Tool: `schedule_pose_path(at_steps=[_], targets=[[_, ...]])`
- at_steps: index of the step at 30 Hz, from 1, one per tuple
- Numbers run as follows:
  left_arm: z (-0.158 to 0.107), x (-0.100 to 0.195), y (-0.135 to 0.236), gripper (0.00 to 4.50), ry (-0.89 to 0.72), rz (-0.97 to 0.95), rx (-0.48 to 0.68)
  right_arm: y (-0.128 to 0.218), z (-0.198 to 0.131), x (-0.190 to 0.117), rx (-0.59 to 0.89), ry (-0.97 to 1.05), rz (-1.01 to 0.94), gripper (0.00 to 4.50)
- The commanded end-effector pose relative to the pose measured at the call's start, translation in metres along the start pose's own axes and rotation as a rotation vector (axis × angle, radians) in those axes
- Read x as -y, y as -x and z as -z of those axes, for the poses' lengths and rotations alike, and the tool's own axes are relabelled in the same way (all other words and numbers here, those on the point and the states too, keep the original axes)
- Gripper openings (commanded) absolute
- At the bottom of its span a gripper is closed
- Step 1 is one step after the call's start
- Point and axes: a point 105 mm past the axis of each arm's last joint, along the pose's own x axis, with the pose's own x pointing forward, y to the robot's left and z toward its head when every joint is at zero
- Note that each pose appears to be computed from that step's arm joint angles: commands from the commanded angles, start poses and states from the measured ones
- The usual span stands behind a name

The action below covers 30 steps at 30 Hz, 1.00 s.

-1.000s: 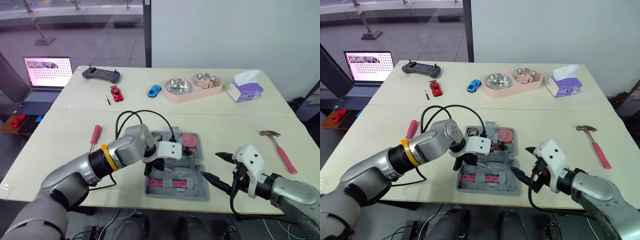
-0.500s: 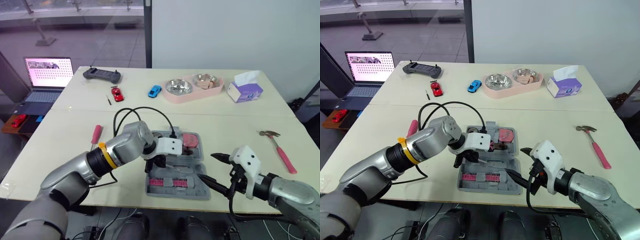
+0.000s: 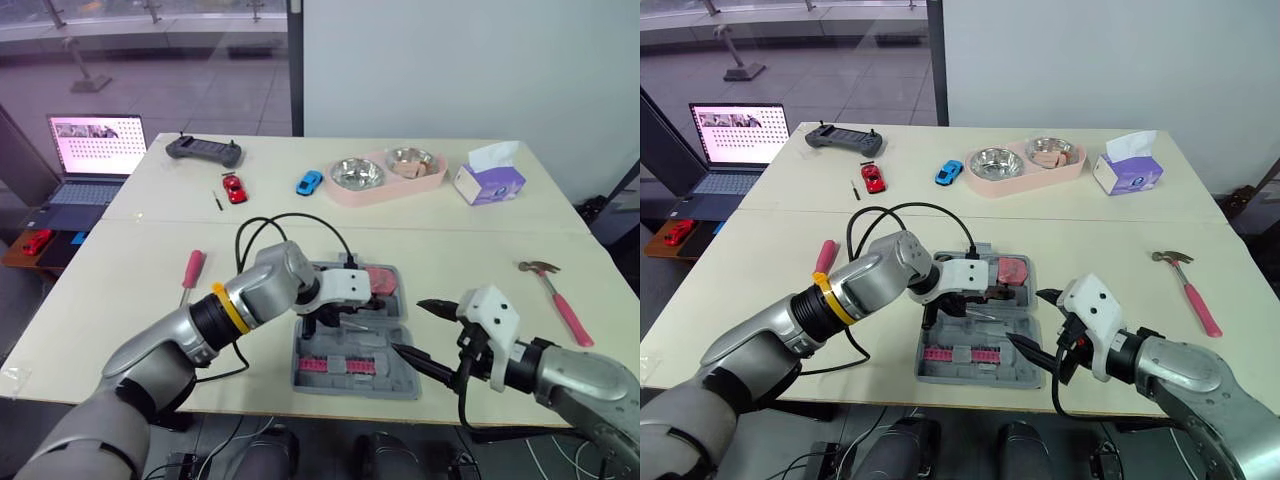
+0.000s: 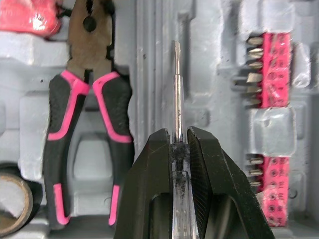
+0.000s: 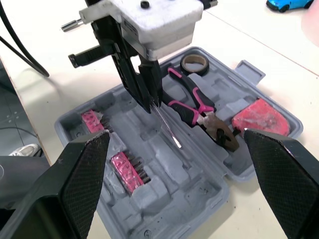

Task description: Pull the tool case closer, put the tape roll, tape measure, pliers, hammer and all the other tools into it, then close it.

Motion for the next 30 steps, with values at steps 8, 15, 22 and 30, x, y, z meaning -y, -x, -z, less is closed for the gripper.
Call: schedule_pose_path(at_steps=[8,15,22,30], targets=[[-0.008,0.004,-0.004,0.05,-0.052,-0.007,0.009,0.001,-0.004,-0.003,0.005,0.020,-0.011,4.50],[-0.006,0.009,-0.001,0.05,-0.065,0.004,0.002,0.000,-0.004,-0.004,0.007,0.016,-0.006,4.50],[0.000,0.008,-0.002,0.05,-0.075,-0.006,-0.019,-0.001,-0.004,-0.004,0.011,0.017,-0.006,4.50],[-0.006,0.009,-0.008,0.05,-0.071,-0.009,-0.008,0.000,-0.003,-0.004,0.009,0.016,-0.001,4.50]])
